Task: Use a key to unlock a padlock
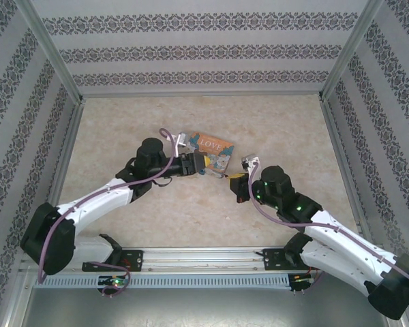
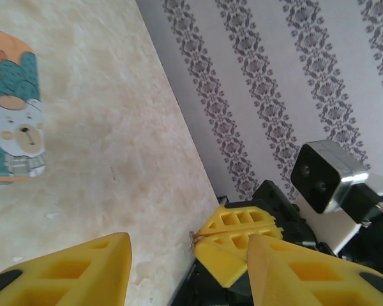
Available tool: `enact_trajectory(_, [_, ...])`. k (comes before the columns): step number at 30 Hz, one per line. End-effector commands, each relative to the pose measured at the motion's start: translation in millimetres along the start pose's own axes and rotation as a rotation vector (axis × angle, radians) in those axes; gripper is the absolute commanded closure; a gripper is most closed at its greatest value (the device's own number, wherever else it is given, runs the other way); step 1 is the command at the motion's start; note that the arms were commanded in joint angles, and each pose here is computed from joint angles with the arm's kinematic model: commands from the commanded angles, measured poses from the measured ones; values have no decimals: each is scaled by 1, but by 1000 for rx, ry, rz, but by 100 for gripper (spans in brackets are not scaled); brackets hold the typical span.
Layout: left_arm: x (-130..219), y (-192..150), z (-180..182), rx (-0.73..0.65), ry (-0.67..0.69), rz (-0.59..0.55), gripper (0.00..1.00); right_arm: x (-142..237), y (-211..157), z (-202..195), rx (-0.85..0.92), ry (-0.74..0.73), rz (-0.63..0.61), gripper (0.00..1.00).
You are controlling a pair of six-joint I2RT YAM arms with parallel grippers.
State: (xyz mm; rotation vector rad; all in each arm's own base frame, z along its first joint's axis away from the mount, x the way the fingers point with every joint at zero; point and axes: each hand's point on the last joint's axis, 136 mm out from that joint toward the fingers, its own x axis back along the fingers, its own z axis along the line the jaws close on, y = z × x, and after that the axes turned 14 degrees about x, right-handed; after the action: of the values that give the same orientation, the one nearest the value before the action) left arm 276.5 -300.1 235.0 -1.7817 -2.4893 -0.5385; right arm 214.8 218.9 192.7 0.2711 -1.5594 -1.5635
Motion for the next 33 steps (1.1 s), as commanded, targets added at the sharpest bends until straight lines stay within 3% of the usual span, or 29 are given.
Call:
enact_trajectory(1, [-12, -2, -22, -45, -68, 16, 50, -1, 10, 4, 45, -7, -49, 100])
enact_trajectory(12, [-39, -21, -19, -46, -64, 76, 56, -5, 19, 11, 70, -10, -64, 100])
enact_trajectory(20, [-46, -25, -17, -44, -62, 94, 65, -6, 21, 12, 75, -19, -69, 100])
enact_trajectory(29, [-48, -27, -15, -52, -45, 101, 81, -6, 23, 8, 66, -41, -80, 100])
enact_trajectory(33, [-47, -27, -16, -61, -41, 97, 93, -5, 23, 7, 58, -46, -85, 100])
